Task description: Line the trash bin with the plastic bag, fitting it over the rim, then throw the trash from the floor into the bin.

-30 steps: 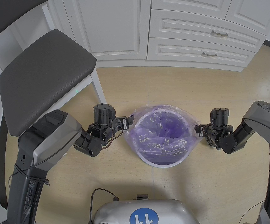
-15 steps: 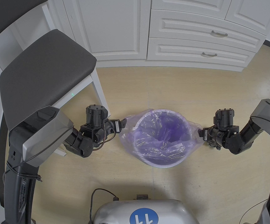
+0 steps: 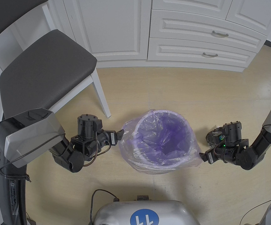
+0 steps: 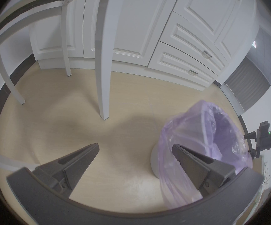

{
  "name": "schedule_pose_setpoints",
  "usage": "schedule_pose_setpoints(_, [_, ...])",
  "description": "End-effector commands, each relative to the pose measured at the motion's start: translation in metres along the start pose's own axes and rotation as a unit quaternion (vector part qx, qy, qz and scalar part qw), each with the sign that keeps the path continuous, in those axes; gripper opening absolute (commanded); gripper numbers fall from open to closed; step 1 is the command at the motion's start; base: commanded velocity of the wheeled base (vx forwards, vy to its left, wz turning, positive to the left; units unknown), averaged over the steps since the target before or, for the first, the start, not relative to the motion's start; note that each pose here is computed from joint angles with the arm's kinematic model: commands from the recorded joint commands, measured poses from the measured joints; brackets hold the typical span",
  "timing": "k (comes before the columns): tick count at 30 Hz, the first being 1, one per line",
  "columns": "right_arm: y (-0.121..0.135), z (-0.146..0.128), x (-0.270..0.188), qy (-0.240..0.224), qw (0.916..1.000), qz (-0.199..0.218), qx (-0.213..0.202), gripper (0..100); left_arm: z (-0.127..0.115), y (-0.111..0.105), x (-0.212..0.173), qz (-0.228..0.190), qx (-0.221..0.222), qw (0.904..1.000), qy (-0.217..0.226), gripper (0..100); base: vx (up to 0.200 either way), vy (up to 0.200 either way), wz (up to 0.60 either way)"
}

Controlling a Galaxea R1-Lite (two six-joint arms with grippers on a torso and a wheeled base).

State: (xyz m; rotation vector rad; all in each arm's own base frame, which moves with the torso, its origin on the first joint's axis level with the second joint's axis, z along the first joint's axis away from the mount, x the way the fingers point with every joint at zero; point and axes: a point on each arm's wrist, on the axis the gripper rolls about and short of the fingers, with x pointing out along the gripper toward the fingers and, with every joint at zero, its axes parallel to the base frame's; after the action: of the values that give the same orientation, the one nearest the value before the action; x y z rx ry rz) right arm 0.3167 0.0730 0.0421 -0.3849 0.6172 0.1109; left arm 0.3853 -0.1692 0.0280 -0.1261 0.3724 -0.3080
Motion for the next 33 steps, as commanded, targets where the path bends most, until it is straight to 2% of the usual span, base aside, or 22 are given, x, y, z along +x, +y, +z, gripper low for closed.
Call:
schedule_pose_setpoints(1, [0.005, -0.015, -0.009, 0.021, 0.9990, 0.022, -0.031, 100, -0.016, -0.003, -0.011, -0.005, 0.007, 0.9998, 0.018, 100, 0.000, 0.000, 0.00])
schedule_pose_setpoints(4, [0.009, -0.026, -0.001, 0.040, 0.9972, 0.039, -0.048, 100, -0.039, 0.000, -0.011, -0.003, 0.011, 0.9990, 0.043, 100, 0.000, 0.000, 0.00])
schedule_pose_setpoints(10, [0.020, -0.042, 0.024, 0.070, 0.9948, 0.049, -0.054, 100, -0.065, 0.005, -0.001, 0.002, 0.013, 0.9972, 0.074, 100, 0.000, 0.000, 0.00])
schedule_pose_setpoints(18, [0.032, -0.047, 0.033, 0.079, 0.9933, 0.058, -0.061, 100, -0.059, 0.008, 0.002, 0.004, 0.009, 0.9980, 0.063, 100, 0.000, 0.000, 0.00])
schedule_pose_setpoints(20, [0.034, -0.045, 0.028, 0.069, 0.9940, 0.058, -0.062, 100, -0.054, 0.007, -0.001, 0.004, 0.008, 0.9983, 0.058, 100, 0.000, 0.000, 0.00])
schedule_pose_setpoints(24, [0.033, -0.033, -0.002, 0.021, 0.9959, 0.058, -0.066, 100, -0.028, 0.003, -0.019, -0.001, 0.007, 0.9994, 0.034, 100, 0.000, 0.000, 0.00])
schedule_pose_setpoints(26, [0.033, -0.033, -0.002, 0.021, 0.9959, 0.058, -0.066, 100, -0.028, 0.003, -0.019, -0.001, 0.007, 0.9994, 0.034, 100, 0.000, 0.000, 0.00])
schedule_pose_setpoints(27, [0.039, -0.025, -0.027, -0.001, 0.9944, 0.072, -0.077, 100, -0.007, 0.000, -0.040, -0.003, 0.014, 0.9996, 0.024, 100, 0.000, 0.000, 0.00])
schedule_pose_setpoints(28, [0.046, -0.024, -0.035, -0.008, 0.9927, 0.085, -0.086, 100, 0.000, -0.001, -0.049, -0.003, 0.025, 0.9993, 0.027, 100, 0.000, 0.000, 0.00])
schedule_pose_setpoints(30, [0.054, -0.026, -0.040, -0.008, 0.9906, 0.097, -0.096, 100, 0.007, -0.001, -0.058, -0.003, 0.034, 0.9991, 0.027, 100, 0.000, 0.000, 0.00])
schedule_pose_setpoints(31, [0.071, -0.031, -0.045, -0.004, 0.9858, 0.120, -0.118, 100, 0.020, -0.001, -0.072, -0.001, 0.039, 0.9990, 0.023, 100, 0.000, 0.000, 0.00])
schedule_pose_setpoints(33, [0.090, -0.040, -0.043, 0.009, 0.9804, 0.142, -0.136, 100, 0.035, -0.003, -0.086, -0.002, 0.039, 0.9991, 0.014, 100, 0.000, 0.000, 0.00])
